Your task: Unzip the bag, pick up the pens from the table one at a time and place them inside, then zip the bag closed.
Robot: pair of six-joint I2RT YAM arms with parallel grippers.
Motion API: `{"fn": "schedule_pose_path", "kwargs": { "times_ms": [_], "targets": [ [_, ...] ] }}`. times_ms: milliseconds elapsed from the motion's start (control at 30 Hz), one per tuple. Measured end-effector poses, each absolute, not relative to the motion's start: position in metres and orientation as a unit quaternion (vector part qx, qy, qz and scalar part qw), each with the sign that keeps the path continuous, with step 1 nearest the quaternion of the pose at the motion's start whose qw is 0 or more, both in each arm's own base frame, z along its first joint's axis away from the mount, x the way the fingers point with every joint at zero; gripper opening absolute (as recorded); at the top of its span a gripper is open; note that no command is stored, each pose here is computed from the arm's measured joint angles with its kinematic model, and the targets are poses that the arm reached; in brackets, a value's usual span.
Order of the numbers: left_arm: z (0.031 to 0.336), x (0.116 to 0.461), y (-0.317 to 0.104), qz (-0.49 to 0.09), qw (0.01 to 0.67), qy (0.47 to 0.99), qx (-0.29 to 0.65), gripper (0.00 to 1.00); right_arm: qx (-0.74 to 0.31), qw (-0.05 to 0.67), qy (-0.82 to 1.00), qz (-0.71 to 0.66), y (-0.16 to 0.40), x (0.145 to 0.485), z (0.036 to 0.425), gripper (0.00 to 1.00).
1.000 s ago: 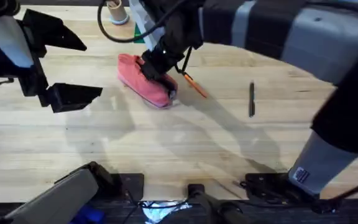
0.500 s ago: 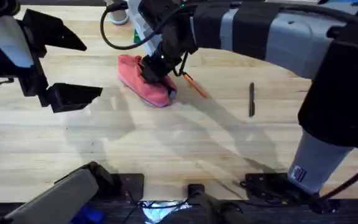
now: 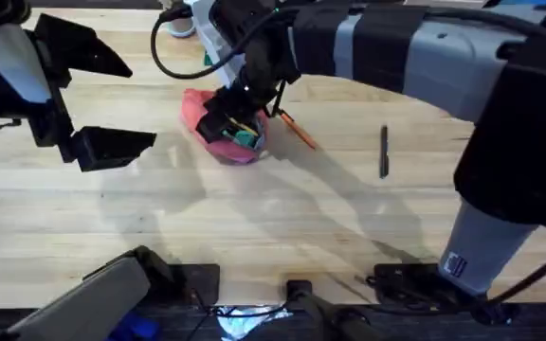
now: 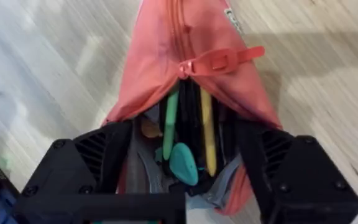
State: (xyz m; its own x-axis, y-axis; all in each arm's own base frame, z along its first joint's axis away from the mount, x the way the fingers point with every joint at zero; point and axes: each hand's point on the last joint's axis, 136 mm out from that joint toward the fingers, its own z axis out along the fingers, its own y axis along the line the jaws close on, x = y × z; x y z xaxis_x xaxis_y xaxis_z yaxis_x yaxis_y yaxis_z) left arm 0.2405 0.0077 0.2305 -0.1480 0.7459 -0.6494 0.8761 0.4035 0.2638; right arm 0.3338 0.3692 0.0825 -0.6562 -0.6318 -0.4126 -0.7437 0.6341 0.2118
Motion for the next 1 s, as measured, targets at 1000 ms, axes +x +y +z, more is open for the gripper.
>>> {"fn": "schedule_pose_path", "kwargs": {
  "times_ms": [1000],
  "targets": [
    [0.231,0.241,0.008,-0.088,0.368,0.752,0.539,0.993,-0.362,0.18,0.895,0.186,0.323,0.327,0.163,0.997]
  ]
}}
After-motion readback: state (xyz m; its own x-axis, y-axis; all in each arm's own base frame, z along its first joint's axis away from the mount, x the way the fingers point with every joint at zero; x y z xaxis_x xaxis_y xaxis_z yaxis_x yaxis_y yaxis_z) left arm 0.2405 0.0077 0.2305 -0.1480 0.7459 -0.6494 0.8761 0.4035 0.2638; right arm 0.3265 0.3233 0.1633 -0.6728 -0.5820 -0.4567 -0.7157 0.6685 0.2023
